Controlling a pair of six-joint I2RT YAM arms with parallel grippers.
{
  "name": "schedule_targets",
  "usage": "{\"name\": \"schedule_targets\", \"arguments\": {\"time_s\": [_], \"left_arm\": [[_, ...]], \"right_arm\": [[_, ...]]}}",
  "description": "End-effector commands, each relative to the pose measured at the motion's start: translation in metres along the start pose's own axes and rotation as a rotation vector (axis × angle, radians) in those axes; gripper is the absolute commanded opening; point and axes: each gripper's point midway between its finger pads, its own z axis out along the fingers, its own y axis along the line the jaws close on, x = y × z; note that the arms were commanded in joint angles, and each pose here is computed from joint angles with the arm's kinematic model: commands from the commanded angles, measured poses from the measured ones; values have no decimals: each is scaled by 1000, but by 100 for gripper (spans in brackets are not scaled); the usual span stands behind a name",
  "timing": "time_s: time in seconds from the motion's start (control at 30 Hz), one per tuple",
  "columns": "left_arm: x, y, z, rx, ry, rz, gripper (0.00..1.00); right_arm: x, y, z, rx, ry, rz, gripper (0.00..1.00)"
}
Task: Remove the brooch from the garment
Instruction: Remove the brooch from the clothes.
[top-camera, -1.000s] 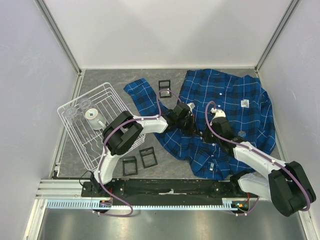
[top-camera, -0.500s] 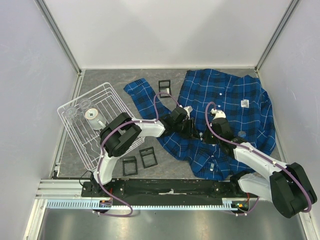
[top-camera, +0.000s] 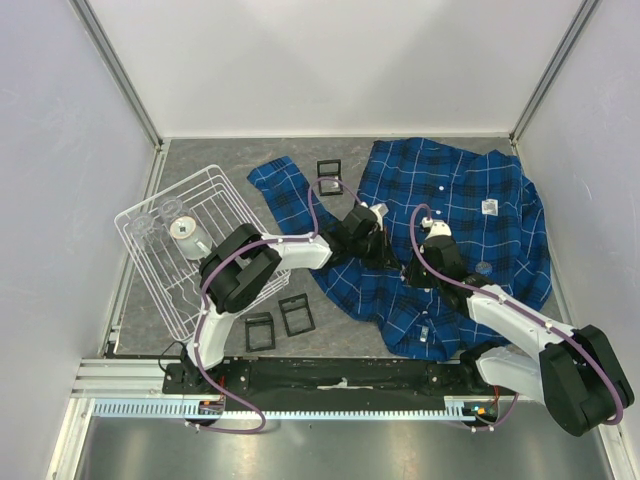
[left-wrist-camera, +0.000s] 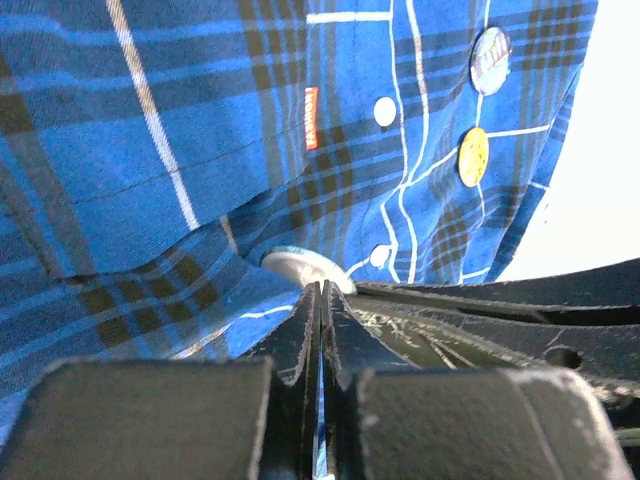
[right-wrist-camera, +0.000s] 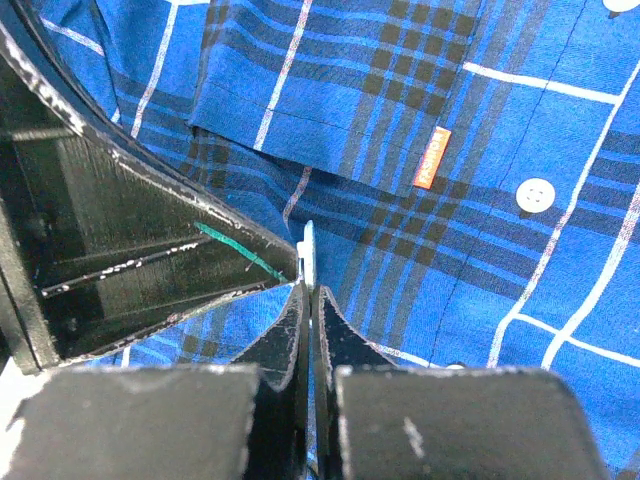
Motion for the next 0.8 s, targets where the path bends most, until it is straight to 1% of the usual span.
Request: {"name": "schedule_targets", "arguments": {"time_s": [0.0, 0.07, 0.17, 0.23, 0.27, 0.37, 0.5, 0.77], "left_arm": [[-15, -11, 3, -4, -24, -9, 2], [-12, -6, 5, -40, -10, -15, 2], [-15, -6, 4, -61, -28, -12, 2], [-15, 0, 1, -104, -42, -1, 2], [-16, 3, -2, -152, -64, 8, 2], [-13, 13, -5, -259, -72, 32, 2], [-9, 10, 1, -276, -60, 13, 2], [-11, -1, 6, -252, -54, 19, 2]], "right_arm": [[-1, 6, 0, -23, 9, -23, 0], [-2, 6, 0, -22, 7, -25, 0], [-3, 5, 0, -16, 2, -23, 0], [-4, 4, -1, -6, -3, -22, 0], [-4, 3, -1, 0, -4, -23, 0], [-3, 3, 0, 0, 1, -22, 0], [-4, 3, 0, -3, -3, -26, 0], [-4, 6, -1, -15, -4, -30, 0]]}}
